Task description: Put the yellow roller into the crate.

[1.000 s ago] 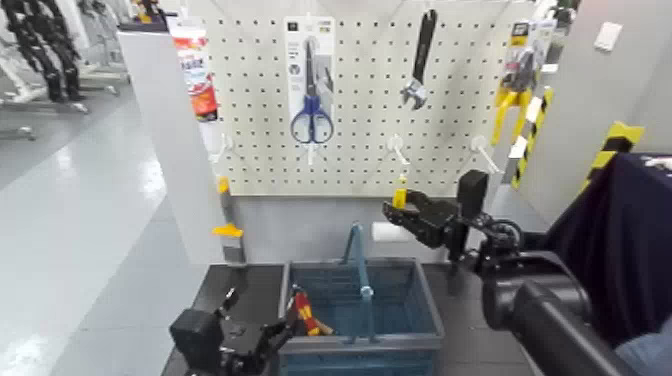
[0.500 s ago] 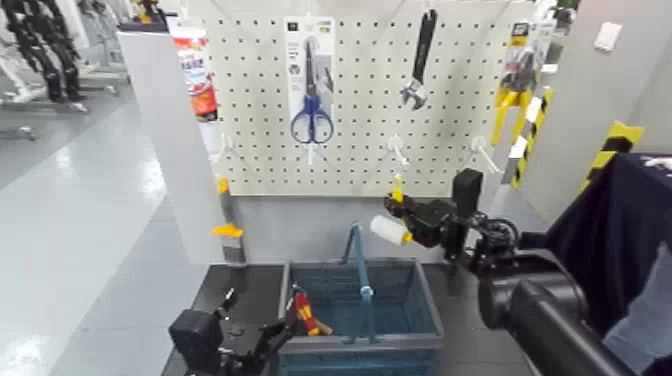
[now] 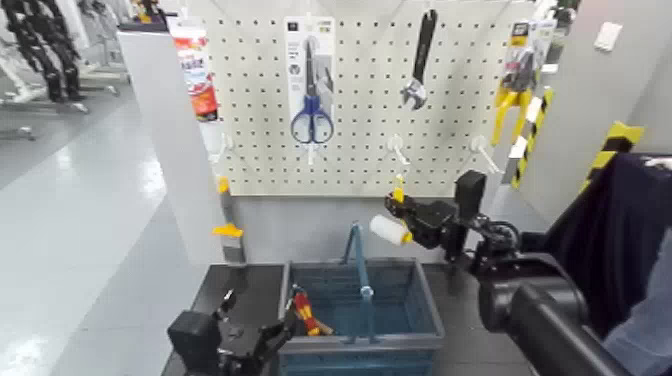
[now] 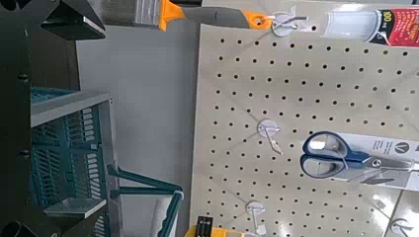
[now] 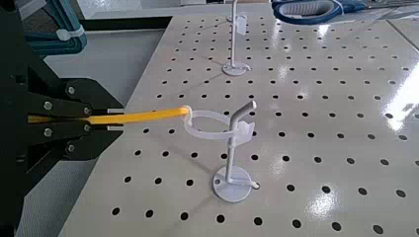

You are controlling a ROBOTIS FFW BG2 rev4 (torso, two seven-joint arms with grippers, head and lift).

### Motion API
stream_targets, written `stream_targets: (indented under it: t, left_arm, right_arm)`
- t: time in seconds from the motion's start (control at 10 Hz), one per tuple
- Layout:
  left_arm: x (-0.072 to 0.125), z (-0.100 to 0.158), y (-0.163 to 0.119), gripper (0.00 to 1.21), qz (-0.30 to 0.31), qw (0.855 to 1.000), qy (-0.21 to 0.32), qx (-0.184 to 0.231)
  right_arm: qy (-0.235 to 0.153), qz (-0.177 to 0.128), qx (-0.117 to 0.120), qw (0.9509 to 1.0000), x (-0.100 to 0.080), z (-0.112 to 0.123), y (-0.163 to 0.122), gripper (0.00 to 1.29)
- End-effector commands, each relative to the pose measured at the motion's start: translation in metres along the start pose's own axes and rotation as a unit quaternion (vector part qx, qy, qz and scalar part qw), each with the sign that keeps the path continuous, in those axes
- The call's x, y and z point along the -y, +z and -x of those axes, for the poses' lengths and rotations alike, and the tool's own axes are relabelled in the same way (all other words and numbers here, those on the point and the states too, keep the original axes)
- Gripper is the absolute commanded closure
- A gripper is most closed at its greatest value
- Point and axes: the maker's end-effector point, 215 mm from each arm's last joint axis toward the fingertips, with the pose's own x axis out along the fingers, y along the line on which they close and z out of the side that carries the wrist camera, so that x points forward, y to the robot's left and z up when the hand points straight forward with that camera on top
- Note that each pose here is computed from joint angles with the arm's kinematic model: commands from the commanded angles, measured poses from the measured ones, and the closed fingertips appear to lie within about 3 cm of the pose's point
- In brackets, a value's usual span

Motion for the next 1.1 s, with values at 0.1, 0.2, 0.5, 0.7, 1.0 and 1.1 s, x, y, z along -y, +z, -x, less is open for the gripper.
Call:
stream_targets:
  t: [0.1, 0.2, 0.5, 0.7, 1.0, 1.1]
  left_arm:
    - [-0.003, 0.002, -0.002, 0.11, 0.000, 1.000, 0.003, -0.001]
    - [-0.004, 0.003, -0.002, 0.11, 0.000, 1.000, 0.004, -0.002]
    - [-0.006, 0.004, -0.003, 0.11, 0.000, 1.000, 0.006, -0.003]
    - [-0.007, 0.004, -0.003, 0.11, -0.001, 1.000, 0.006, -0.003]
    - [-0.007, 0.004, -0.003, 0.11, -0.002, 1.000, 0.005, -0.003]
    - [-0.007, 0.004, -0.003, 0.11, -0.002, 1.000, 0.005, -0.003]
  right_arm:
    - [0.004, -0.003, 0.012, 0.9999, -0.005, 0.002, 0.005, 1.24]
    - [0.004, 0.000, 0.018, 0.9998, -0.006, 0.004, 0.010, 1.24]
    - [0.007, 0.000, 0.030, 0.9995, -0.013, 0.009, 0.023, 1.24]
    - [0.008, -0.001, 0.040, 0.9992, -0.020, 0.012, 0.031, 1.24]
    - [0.004, 0.006, 0.047, 0.9989, -0.029, 0.019, 0.044, 1.24]
    - [-0.001, 0.002, 0.047, 0.9989, -0.028, 0.025, 0.046, 1.24]
